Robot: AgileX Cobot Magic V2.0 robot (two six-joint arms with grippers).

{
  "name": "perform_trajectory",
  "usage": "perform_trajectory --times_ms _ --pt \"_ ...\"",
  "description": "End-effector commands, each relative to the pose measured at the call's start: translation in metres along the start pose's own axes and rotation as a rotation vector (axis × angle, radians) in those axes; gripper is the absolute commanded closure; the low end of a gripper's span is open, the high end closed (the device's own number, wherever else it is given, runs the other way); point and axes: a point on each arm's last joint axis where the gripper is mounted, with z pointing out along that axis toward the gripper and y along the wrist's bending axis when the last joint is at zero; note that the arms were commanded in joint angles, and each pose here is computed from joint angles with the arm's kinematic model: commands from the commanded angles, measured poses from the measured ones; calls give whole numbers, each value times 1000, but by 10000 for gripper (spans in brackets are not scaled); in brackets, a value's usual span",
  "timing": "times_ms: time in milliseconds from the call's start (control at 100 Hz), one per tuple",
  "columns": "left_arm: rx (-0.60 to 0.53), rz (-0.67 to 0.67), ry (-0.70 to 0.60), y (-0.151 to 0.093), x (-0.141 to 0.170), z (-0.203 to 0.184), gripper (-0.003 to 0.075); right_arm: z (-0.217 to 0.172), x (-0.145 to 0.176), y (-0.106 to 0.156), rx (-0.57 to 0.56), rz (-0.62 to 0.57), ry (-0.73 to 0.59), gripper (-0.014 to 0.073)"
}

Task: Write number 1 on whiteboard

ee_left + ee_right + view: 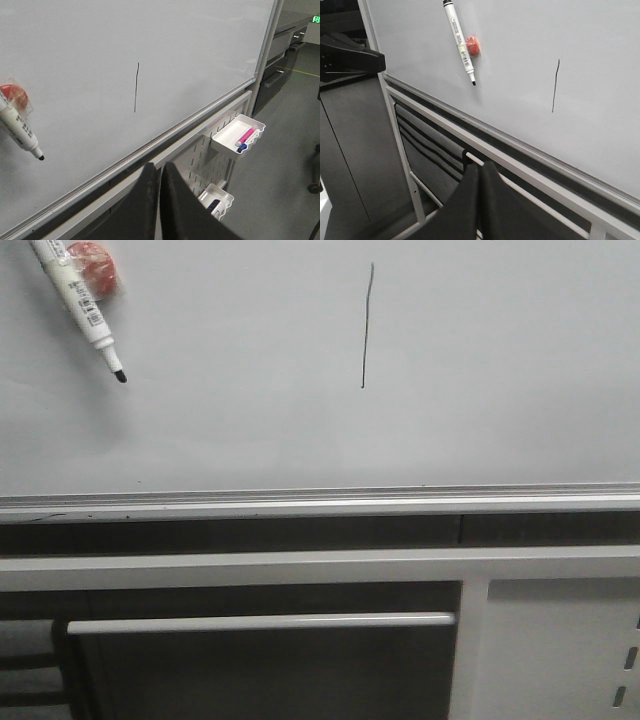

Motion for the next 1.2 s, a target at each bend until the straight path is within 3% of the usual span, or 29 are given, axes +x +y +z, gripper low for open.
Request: perform_trajectory --times_ms 0,420,650,810,1190 --pt "-18 -7 -36 1 -11 0 741 -1 -12 -3 39 21 -57 638" --pt "-42 -1 -44 4 -11 -1 741 -1 -12 -3 39 21 -57 638" --pt "-249 4 -233 25 -6 -4 741 -1 -12 -3 39 21 -57 638" --pt "-301 21 -216 29 10 -18 741 -1 -12 -3 39 21 -57 638" --pt "-677 6 -209 41 56 -56 741 -1 -12 -3 39 21 -57 638"
